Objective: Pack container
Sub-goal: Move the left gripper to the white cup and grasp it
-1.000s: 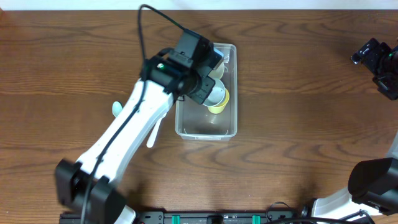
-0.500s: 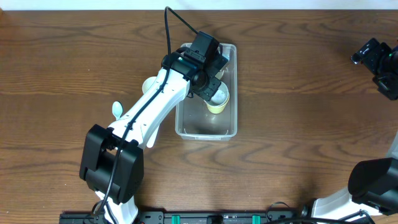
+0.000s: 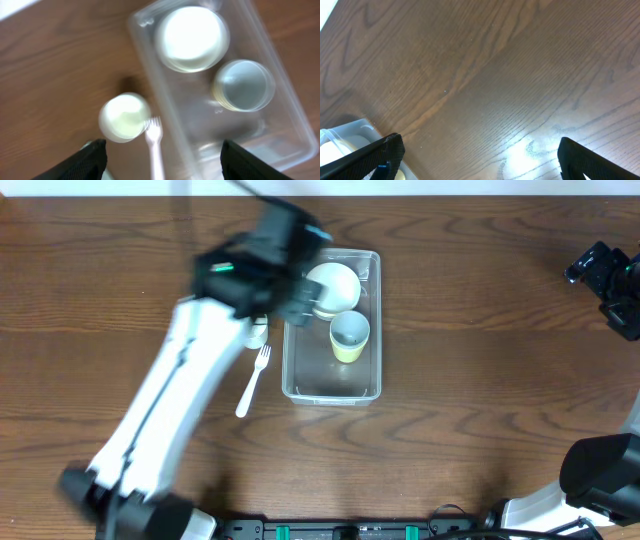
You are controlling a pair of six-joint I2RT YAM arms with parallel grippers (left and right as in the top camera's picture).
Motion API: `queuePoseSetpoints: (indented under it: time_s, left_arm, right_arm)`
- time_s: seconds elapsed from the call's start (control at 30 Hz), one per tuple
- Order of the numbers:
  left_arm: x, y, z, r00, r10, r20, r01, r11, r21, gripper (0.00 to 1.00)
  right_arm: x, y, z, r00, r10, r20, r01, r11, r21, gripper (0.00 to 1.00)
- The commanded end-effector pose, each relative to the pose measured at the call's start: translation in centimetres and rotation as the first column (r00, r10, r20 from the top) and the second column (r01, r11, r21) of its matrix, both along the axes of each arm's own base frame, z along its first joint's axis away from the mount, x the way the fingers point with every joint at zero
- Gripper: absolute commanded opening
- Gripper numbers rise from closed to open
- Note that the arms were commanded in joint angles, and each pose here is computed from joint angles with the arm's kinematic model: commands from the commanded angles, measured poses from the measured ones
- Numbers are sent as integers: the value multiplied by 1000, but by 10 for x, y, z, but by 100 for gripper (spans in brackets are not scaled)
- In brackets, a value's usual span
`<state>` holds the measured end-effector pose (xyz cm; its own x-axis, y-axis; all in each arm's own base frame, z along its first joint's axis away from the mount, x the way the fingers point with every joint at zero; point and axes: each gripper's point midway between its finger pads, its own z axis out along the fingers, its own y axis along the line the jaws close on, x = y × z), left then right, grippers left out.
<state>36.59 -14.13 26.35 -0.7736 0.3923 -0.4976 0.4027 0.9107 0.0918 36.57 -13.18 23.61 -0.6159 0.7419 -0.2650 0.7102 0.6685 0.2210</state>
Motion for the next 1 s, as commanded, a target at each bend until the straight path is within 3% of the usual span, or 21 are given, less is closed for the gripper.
queuePoseSetpoints:
  time_s: [0.0, 0.23, 0.6, 0.67, 0.7, 0.83, 0.87, 0.97]
  left_arm:
    - [4, 62, -13, 978, 202, -56, -201, 979, 34, 74]
    - [16, 120, -106, 868, 418, -269, -433, 901, 3, 74]
    - [37, 121, -193, 817, 415, -399, -445, 895, 21, 71]
    - [36, 121, -201, 809, 416, -416, -444, 895, 30, 66]
    - [36, 121, -205, 806, 416, -422, -444, 895, 34, 58]
    - [38, 118, -212, 804, 406, -436, -441, 897, 21, 12]
    - [39, 118, -212, 806, 405, -432, -441, 897, 19, 6]
    - [41, 117, -205, 831, 374, -412, -405, 914, 12, 6]
  right_arm:
    - [-1, -2, -2, 1000, 0, -7, 0, 1000, 1, 99]
    - [-1, -2, -2, 1000, 0, -7, 0, 1000, 1, 99]
    - [-1, -2, -2, 1000, 0, -7, 0, 1000, 1, 99]
    - [-1, -2, -2, 1000, 0, -7, 0, 1000, 1, 99]
    - [-1, -2, -2, 1000, 0, -7, 0, 1000, 1, 99]
    - [-1, -2, -2, 1000, 0, -7, 0, 1000, 1, 99]
    - [-1, -2, -2, 1000, 0, -7, 0, 1000, 1, 99]
    - [-1, -2, -2, 1000, 0, -7, 0, 1000, 1, 99]
